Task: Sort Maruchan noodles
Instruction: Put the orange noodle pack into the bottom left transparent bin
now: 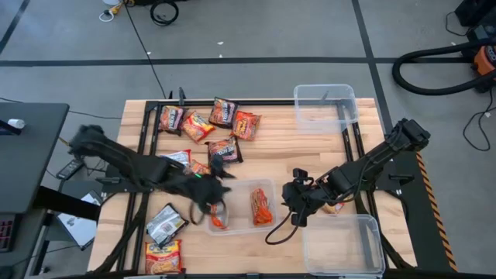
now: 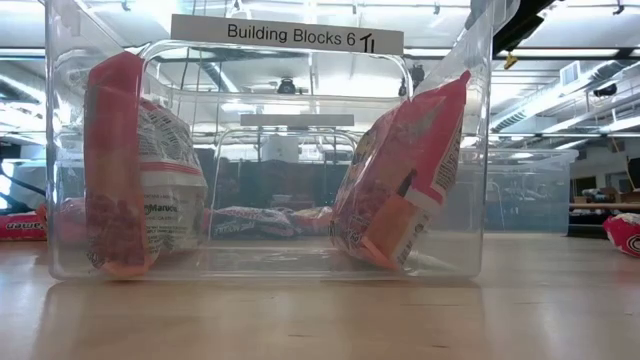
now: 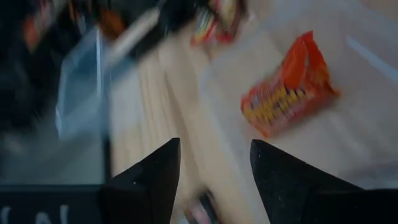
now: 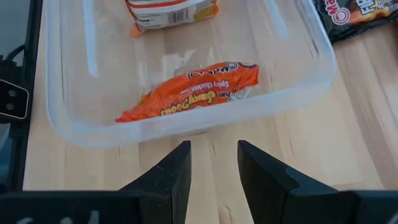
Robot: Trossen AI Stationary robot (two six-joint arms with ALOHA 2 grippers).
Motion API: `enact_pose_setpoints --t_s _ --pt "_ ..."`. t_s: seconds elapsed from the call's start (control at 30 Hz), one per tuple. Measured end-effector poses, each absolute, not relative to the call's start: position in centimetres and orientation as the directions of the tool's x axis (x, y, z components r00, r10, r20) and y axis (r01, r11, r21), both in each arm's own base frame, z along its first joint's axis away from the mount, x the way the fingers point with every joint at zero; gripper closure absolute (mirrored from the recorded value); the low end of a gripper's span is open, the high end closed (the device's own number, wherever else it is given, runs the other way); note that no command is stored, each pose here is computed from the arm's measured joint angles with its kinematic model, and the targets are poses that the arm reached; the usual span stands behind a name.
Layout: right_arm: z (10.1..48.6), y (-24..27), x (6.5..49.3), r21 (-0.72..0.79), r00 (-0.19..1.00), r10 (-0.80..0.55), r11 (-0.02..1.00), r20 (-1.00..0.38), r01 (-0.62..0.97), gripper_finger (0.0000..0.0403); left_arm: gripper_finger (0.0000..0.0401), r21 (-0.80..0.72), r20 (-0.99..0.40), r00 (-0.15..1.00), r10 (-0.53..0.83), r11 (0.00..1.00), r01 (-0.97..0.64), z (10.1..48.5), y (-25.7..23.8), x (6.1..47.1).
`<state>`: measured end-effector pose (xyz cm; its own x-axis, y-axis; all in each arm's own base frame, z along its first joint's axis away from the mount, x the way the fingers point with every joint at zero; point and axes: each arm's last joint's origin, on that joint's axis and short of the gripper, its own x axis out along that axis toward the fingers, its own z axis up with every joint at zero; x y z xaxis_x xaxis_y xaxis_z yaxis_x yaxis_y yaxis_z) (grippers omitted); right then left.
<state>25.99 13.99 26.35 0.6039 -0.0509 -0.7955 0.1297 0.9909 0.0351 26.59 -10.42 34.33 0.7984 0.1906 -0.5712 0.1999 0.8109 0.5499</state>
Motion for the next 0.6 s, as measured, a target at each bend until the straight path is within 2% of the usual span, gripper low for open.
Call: enact_pose_setpoints --t_s 0.1,0.2,0.3,0.4,0.47,0.6 --pt "26.4 14.0 26.0 0.038 0.609 -0.059 0.989 -0.791 0.146 0.0266 0.0209 0.414 -0.644 0.73 0.227 0.906 0.084 35.3 -8.7 23.2" --pt "26.4 14.1 25.9 0.031 0.614 -0.068 0.988 -0.787 0.15 0.0266 0.0217 0.343 -0.743 0.606 0.284 0.939 -0.02 34.8 -7.5 20.5" --pt "26.4 14.1 25.9 0.034 0.616 -0.075 0.986 -0.784 0.163 0.0266 0.0224 0.319 -0.821 0.478 0.312 0.945 -0.069 33.0 -7.0 18.5" --pt "26.4 14.2 25.9 0.03 0.618 -0.08 0.986 -0.782 0.165 0.0266 0.0228 0.279 -0.879 0.382 0.285 0.958 -0.073 30.0 -7.2 17.8" --pt "26.4 14.2 25.9 0.029 0.619 -0.082 0.986 -0.781 0.167 0.0266 0.0229 0.278 -0.89 0.354 0.287 0.957 -0.077 27.8 -7.3 17.7" --pt "26.4 14.2 25.9 0.035 0.62 -0.081 0.985 -0.781 0.171 0.0266 0.0226 0.267 -0.881 0.379 0.284 0.959 -0.099 23.6 -7.3 18.2"
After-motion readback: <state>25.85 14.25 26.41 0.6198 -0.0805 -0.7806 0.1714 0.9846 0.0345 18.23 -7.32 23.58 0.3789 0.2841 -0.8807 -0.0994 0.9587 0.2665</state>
